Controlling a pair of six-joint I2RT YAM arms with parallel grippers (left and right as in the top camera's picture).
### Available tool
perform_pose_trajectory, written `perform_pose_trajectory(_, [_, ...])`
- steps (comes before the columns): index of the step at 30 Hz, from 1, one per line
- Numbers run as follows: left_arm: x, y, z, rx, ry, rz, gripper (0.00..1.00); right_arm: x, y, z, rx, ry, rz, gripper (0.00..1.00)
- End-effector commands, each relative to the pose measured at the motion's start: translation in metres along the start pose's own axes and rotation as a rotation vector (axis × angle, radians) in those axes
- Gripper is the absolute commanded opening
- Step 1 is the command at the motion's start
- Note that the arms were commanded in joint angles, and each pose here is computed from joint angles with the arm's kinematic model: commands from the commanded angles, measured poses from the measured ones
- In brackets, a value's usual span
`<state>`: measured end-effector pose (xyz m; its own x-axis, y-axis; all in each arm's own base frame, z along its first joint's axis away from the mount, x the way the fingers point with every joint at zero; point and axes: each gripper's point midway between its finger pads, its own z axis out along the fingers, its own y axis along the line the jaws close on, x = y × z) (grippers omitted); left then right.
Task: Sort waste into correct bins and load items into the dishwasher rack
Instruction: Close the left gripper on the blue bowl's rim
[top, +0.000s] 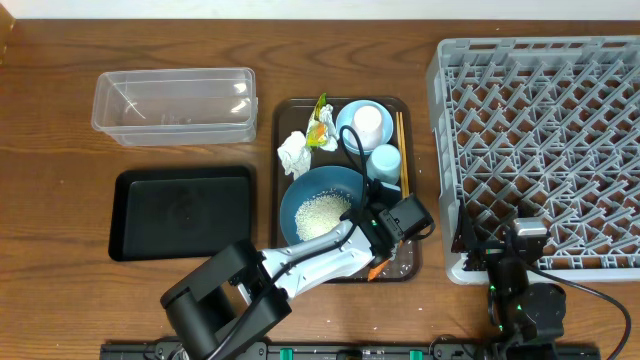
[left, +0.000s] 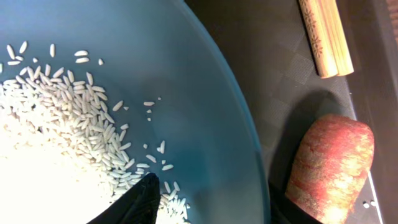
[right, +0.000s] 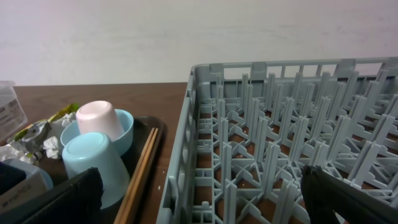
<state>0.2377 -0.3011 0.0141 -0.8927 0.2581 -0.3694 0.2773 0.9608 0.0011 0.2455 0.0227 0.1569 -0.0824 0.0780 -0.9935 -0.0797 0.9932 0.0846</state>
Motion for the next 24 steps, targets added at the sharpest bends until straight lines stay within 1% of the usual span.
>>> perform_pose_trajectory(1, [-0.0045,0.0055,-0.0039,-0.022,-0.027,0.004,0.43,0.0024,0.0059,0.0000,-0.024,0.008,-0.015,0.99])
perform_pose_trajectory(4, [-0.0075,0.0045,-0.0086,-0.013,-0.038,0.000,0.38,0.0024,0.0059,0.0000,-0.024,0.008,-0.015,0.99])
perform_pose_trajectory(7, [-0.0091,0.0041,-0.0111,-0.008,-0.044,-0.002,0.29,0.0024,0.0059,0.0000,-0.024,0.008,-0.015,0.99])
perform_pose_trajectory(11, [-0.0082,0.0047,-0.0111,-0.010,-0.041,-0.001,0.20,0.0024,0.0059,0.0000,-0.024,0.008,-0.015,0.99])
perform_pose_trajectory(14, [-0.0081,0.0048,-0.0111,-0.011,-0.040,-0.001,0.19,0.0024,0.0060,0.0000,-0.025,0.008,-0.015,0.99])
perform_pose_trajectory(15, [-0.0078,0.0050,-0.0111,-0.011,-0.039,-0.001,0.15,0.0024,0.0060,0.0000,-0.025,0.008,-0.015,0.99])
perform_pose_trajectory(16, [-0.0077,0.0051,-0.0110,-0.012,-0.039,0.000,0.14,0.0024,0.0060,0.0000,-0.025,0.008,-0.015,0.99])
perform_pose_trajectory(19, [-0.0077,0.0052,-0.0111,-0.012,-0.039,0.000,0.15,0.0024,0.0059,0.0000,-0.024,0.008,-0.015,0.99])
perform_pose_trajectory(24, [-0.0085,0.0050,-0.0128,-0.010,-0.041,0.011,0.09,0.0024,0.0060,0.0000,-0.025,0.008,-0.015,0.99])
